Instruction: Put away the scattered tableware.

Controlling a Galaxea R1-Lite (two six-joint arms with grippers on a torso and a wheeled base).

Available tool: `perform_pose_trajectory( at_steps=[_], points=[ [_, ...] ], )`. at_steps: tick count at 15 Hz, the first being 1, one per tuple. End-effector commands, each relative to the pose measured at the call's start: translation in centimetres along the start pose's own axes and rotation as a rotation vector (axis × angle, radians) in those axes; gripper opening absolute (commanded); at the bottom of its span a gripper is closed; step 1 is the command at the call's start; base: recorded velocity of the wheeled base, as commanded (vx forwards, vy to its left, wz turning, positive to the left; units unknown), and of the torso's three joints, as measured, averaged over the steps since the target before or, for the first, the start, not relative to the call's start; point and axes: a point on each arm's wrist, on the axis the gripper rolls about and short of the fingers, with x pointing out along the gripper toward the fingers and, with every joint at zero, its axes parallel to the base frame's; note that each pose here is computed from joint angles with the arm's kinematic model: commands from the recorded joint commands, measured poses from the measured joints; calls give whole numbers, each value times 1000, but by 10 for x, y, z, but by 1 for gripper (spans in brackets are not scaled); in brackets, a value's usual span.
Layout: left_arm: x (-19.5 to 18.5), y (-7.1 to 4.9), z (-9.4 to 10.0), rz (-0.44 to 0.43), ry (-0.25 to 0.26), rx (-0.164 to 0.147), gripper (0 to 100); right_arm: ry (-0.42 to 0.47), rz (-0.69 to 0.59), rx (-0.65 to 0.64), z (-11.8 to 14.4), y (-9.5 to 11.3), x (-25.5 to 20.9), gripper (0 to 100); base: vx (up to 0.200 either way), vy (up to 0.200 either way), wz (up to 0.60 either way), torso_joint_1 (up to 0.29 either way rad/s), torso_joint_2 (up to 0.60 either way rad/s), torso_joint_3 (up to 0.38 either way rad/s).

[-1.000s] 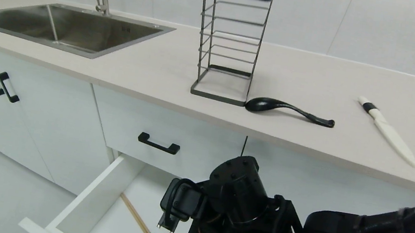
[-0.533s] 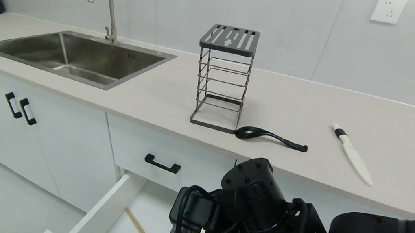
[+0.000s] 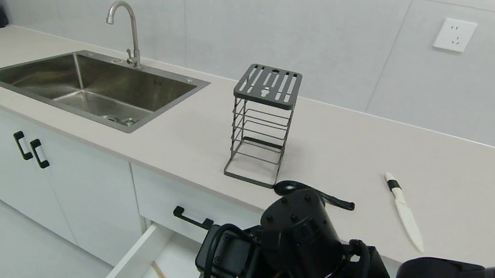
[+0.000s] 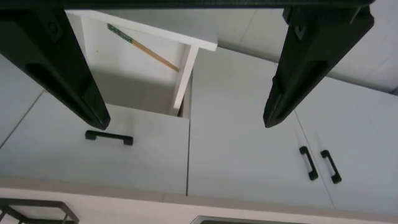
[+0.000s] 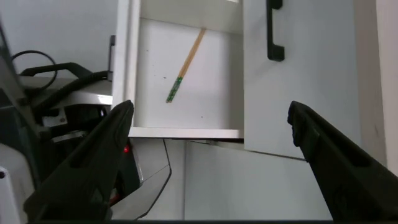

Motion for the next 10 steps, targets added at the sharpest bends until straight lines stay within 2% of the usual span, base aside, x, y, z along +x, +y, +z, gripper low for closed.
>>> perform_pose_trajectory(
  at_steps=[1, 5, 7, 10],
  points=[
    [0, 0, 0, 1, 1, 0, 100, -3, 1, -1, 1, 0, 0, 100, 0, 0, 0, 281, -525, -237],
    [0, 0, 0, 1, 1, 0, 100, 0, 6, -2, 0, -1, 1, 100, 0, 0, 0, 284, -539, -257],
    [0, 0, 0, 1, 1, 0, 100, 33, 19, 7, -7, -1, 4, 100, 0, 0, 0, 254, -515, -239],
    [0, 0, 0, 1, 1, 0, 100, 28, 27, 12, -8, -5, 8, 100, 0, 0, 0, 87, -149, -76]
  ],
)
